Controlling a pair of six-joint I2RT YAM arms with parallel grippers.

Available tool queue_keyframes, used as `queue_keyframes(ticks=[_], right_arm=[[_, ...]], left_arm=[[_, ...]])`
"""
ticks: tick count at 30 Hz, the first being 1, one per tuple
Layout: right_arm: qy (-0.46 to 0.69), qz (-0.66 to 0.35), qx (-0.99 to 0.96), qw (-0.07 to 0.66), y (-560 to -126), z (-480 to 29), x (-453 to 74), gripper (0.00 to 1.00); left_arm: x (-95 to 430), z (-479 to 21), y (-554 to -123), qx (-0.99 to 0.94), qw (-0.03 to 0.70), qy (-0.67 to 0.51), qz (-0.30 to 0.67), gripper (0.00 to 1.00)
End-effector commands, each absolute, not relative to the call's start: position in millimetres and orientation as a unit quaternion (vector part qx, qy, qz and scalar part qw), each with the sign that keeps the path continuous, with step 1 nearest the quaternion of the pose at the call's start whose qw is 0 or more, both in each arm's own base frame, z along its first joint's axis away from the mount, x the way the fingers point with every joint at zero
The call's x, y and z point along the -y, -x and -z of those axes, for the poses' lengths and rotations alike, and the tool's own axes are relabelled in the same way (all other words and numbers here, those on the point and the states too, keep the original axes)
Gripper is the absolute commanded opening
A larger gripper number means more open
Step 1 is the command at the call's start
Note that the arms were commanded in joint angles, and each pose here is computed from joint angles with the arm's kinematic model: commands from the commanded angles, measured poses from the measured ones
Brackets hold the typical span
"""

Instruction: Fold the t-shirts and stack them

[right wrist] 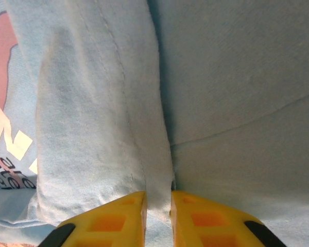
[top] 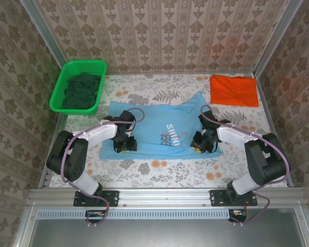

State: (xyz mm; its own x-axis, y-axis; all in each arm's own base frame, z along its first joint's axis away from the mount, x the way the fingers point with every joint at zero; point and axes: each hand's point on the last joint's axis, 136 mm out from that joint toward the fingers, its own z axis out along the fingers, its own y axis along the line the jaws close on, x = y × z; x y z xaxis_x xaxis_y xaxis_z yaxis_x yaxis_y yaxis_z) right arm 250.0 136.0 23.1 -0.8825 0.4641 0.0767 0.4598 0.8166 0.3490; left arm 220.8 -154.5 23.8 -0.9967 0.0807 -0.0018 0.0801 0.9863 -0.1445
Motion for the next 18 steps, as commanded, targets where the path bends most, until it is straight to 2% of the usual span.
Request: queue_keyframes(ticks=[1,5,9,18], right_arm=[[-0.243,-0.159,-0.957,0.000,-249,-22,-132,0.19],[-0.240,-0.156,-0.958,0.000,-251,-21,-133,0.13],[-0.236,-0.157,-0.959,0.011,-256,-26,-134,0.00],[-0.237,-0.173,-0.955,0.048,-284,-56,-144,0.00]], left_arm=[[141,-22,-216,0.998,0.001,0.035,-0.052,0.43],[137,-18,-214,0.998,0.005,0.032,-0.046,0.43],[133,-18,-214,0.999,0.002,0.033,-0.040,0.43],[123,-15,-216,0.999,-0.002,0.038,-0.011,0.43]])
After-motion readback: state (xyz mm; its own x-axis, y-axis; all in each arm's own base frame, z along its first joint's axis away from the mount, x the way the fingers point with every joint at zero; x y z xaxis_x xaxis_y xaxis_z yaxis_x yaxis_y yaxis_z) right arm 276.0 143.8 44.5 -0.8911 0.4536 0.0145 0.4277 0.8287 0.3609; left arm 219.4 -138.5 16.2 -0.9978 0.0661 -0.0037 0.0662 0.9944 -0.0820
